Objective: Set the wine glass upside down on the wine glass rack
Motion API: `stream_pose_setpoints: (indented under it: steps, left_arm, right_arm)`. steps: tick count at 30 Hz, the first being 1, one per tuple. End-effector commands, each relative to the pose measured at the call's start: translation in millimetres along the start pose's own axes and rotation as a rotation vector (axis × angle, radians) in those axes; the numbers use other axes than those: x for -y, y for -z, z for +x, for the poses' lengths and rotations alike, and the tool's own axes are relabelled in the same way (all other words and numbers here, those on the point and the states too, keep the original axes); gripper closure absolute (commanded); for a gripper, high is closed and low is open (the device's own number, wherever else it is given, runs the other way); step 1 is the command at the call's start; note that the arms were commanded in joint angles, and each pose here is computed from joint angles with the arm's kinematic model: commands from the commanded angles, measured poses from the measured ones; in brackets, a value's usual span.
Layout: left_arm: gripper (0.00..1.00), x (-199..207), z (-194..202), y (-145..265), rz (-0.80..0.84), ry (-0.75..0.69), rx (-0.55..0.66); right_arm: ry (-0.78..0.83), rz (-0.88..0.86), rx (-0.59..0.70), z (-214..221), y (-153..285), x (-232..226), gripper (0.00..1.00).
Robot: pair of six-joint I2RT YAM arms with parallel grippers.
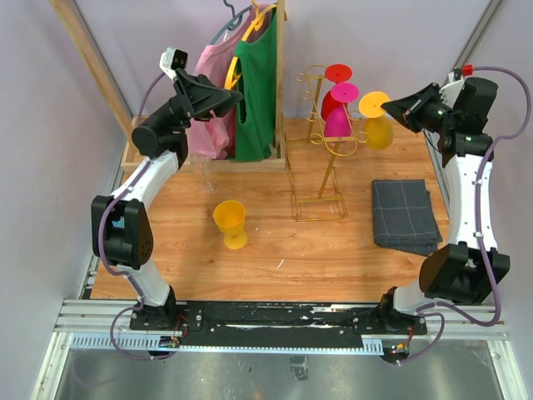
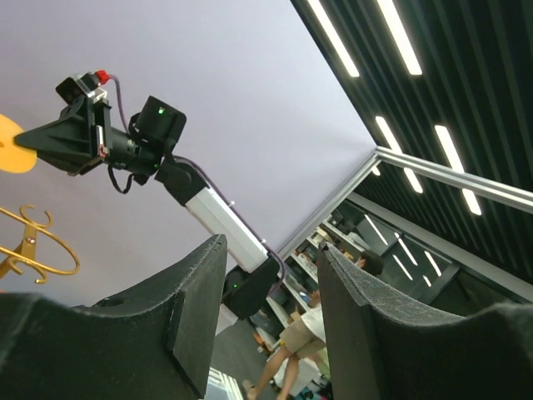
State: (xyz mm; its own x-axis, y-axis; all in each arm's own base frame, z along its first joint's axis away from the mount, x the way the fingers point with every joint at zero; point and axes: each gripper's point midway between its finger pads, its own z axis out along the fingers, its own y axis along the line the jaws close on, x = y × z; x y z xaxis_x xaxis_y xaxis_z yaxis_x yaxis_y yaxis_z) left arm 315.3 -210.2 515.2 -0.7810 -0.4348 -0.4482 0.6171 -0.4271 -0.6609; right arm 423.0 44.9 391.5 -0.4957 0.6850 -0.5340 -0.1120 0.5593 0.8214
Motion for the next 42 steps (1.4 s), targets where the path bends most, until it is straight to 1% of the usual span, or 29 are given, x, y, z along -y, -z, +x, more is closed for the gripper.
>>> stream_pose_setpoints:
  steps: [1, 8, 21, 42]
  left_arm:
    - [0.48, 38, 29, 7, 0.142, -0.208, -0.092]
    - [0.48, 36, 29, 8, 0.138, -0.203, -0.088]
    - [0.48, 35, 29, 8, 0.135, -0.205, -0.089]
    - [0.48, 33, 29, 9, 0.132, -0.200, -0.083]
  right_arm:
    - [-0.035, -0.065, -0.015, 0, -1, -8, 0.99]
    - [-0.067, -0.120, -0.074, 13, -13, -13, 0.99]
    - [-0.054, -0.168, -0.151, 33, -24, -28, 0.99]
    - [-0.050, -0.152, -0.164, 43, -20, -26, 0.99]
